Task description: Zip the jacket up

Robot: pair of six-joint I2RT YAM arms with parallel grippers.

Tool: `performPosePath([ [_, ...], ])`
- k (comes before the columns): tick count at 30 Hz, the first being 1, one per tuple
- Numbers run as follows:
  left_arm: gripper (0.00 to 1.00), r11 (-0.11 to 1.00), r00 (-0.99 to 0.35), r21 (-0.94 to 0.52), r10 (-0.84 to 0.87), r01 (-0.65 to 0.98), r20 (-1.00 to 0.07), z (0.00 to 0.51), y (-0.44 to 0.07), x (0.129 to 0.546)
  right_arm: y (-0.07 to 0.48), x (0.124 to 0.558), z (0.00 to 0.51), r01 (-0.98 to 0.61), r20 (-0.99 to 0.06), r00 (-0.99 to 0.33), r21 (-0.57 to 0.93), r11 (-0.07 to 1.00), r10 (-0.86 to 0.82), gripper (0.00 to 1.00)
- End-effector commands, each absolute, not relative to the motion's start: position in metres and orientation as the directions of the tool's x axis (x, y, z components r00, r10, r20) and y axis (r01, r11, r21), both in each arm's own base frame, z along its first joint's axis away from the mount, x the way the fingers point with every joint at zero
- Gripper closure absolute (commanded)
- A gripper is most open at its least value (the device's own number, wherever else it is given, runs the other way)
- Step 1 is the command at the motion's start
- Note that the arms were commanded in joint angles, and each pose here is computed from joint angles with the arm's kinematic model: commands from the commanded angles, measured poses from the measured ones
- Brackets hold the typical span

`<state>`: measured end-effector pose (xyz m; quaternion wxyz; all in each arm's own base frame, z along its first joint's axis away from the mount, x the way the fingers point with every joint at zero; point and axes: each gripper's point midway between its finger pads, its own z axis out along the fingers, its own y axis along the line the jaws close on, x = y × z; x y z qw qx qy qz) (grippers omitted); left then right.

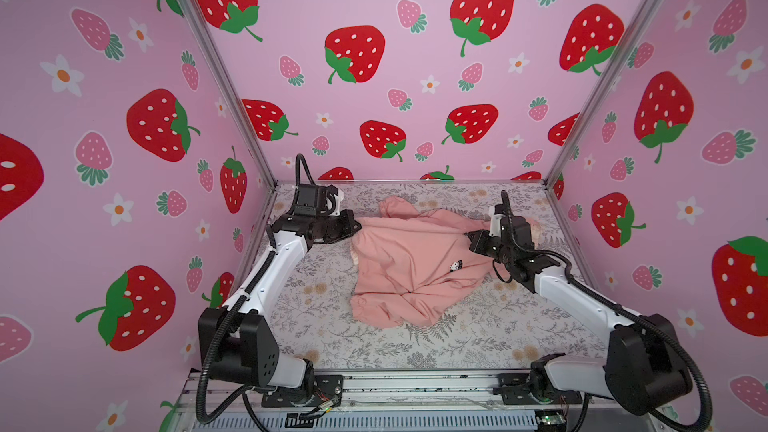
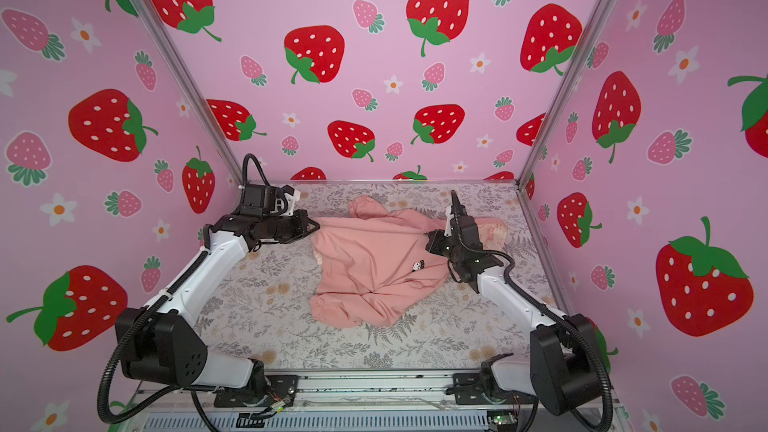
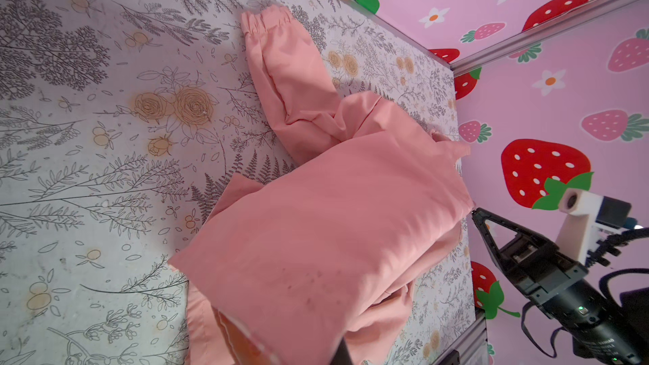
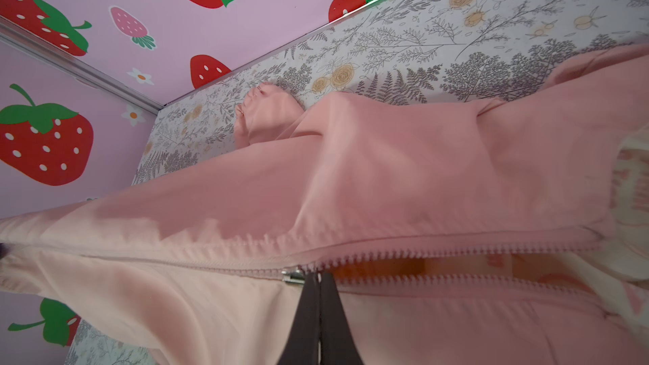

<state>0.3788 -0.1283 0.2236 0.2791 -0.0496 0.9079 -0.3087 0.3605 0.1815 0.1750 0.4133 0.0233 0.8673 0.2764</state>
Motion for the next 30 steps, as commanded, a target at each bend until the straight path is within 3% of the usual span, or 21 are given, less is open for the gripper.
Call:
performPosePath([
  [1,1.0,0.836,-0.791,-0.547,-0.299,0.052,-0.533,0.244,-0.107,0.391,0.159,0.371,0.193,-0.148,-0.735,-0.612,0.47,0.87,0.293,1.0],
  [30,1.0,0.856,-0.744,-0.517,-0.35,-0.007,-0.569,0.264,-0.068,0.419,0.081,0.388,0.188,0.0,-0.699,-0.591,0.498,0.867,0.402,1.0],
])
